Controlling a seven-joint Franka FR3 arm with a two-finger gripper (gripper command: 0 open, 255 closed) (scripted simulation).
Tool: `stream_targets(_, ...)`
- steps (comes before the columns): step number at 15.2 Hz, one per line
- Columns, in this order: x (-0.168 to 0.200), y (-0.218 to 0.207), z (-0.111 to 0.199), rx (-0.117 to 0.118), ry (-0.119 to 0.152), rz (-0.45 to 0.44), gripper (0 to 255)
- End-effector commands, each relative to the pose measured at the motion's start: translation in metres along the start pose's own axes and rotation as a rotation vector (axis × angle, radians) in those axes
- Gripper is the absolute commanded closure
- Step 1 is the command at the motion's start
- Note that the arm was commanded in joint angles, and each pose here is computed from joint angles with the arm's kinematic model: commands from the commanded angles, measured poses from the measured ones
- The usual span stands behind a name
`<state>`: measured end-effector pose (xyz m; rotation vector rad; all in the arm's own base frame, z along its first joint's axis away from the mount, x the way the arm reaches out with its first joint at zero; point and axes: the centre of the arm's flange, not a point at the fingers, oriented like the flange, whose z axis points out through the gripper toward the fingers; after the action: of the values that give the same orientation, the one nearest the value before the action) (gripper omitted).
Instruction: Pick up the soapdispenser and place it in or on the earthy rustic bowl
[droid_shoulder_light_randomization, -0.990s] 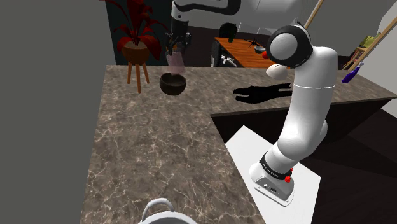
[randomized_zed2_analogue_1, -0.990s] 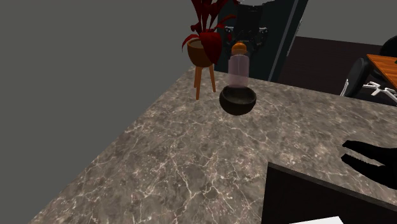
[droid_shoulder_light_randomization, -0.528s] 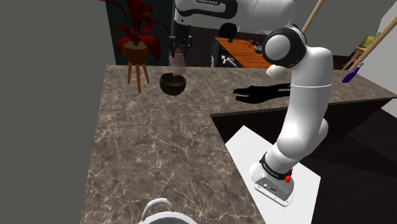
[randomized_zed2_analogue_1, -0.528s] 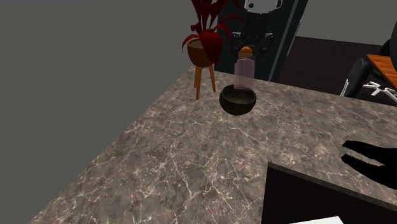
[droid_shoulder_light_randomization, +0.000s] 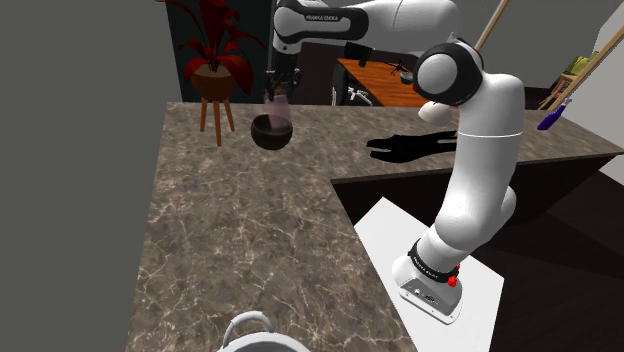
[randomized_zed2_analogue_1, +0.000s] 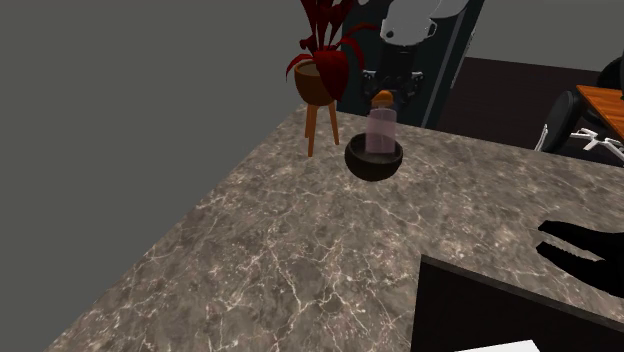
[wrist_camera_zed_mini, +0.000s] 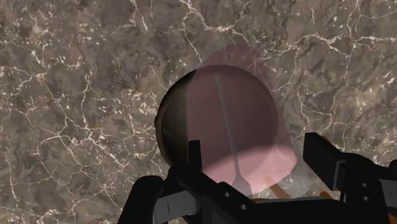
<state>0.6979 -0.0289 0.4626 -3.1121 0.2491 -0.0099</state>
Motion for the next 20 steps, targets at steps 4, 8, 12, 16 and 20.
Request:
stream_targets(4,0.000,0.000,0.022,0.000,0.001,0.000,255)
stream_targets(8,0.000,0.000,0.022,0.000,0.001,0.000,255)
stream_targets(12,0.000,0.001,0.022,0.000,0.001,0.000,0)
stream_targets(16,0.000,0.000,0.022,0.000,0.001,0.000,0)
stream_targets(20,0.000,0.000,-0.028,0.000,0.001,0.000,0)
